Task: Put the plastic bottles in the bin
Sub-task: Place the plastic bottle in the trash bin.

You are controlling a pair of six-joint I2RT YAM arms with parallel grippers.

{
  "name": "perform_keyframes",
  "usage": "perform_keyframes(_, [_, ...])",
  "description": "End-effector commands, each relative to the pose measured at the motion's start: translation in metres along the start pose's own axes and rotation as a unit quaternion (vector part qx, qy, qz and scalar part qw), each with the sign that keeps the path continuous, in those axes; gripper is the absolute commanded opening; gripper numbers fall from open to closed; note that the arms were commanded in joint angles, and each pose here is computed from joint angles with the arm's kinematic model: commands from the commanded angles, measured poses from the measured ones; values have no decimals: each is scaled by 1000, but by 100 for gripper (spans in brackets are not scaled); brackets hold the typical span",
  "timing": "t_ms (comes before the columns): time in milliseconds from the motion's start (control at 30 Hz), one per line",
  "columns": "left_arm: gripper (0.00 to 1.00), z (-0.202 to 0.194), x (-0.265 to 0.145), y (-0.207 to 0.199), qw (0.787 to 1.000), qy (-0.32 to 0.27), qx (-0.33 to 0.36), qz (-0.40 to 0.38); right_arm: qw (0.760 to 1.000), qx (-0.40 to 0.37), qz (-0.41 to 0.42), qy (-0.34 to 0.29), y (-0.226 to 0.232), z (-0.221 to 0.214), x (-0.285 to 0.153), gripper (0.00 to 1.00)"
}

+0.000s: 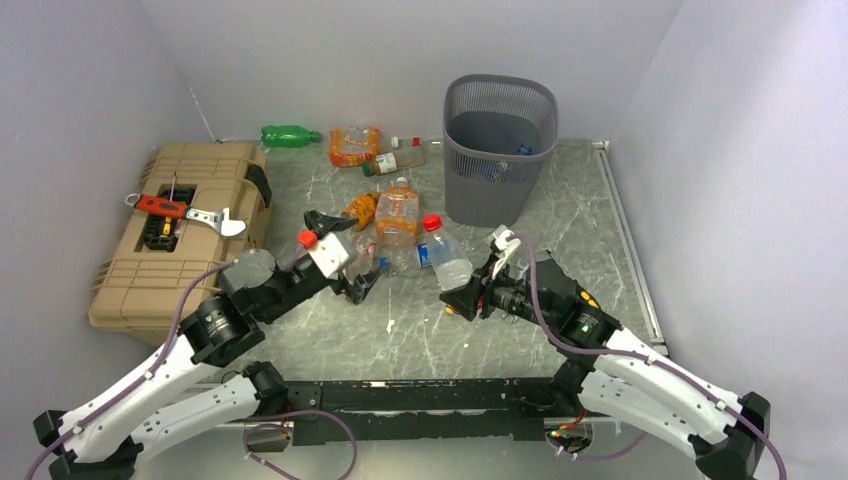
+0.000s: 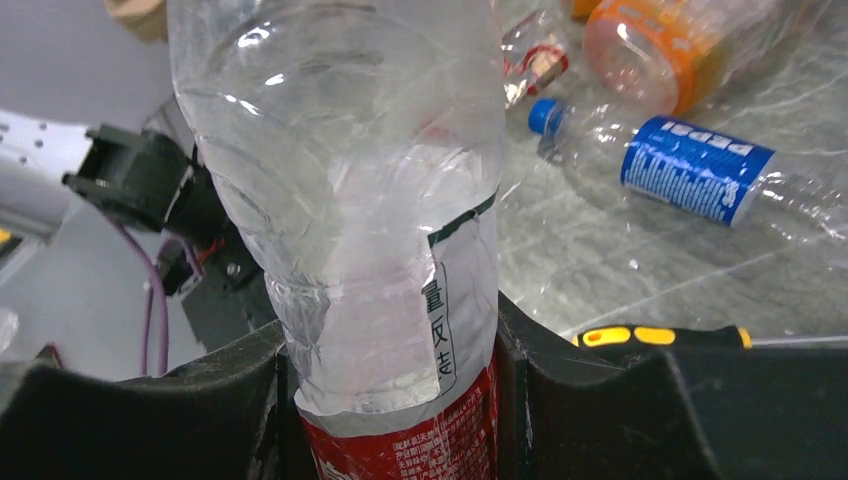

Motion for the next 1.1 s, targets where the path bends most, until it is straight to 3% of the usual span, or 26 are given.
perform_keyframes(0, [100, 37, 19, -30, 926, -76, -366, -58, 990, 11, 31, -137, 7, 26, 4, 41])
perform_keyframes(167, [99, 49, 47, -57, 861, -137, -459, -171, 985, 15, 58, -162, 11, 26, 6, 41])
perform_keyframes(267, [100, 48, 52, -63, 844, -184, -468, -188, 982, 22, 76, -170, 14, 23, 7, 41])
perform_keyframes(533, [99, 38, 73, -72, 833, -174, -484, -201, 979, 33, 109, -167, 26, 7, 18, 41])
perform_keyframes(967, [65, 35, 77, -78, 820, -184, -498, -216, 981, 29, 117, -152, 37, -7, 28, 42])
perform_keyframes(1067, [61, 34, 77, -84, 811, -193, -498, -237, 982, 28, 120, -145, 41, -9, 30, 50])
Point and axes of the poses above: each gripper's point midway between its finger pads, its own x axis out along the fingers, its own y axis along the line the jaws close on, z = x × y, the point moved 8 cm from there along -x, back along the fingers, and after that the axes turned 7 degrees about x, right-handed, at the moved point
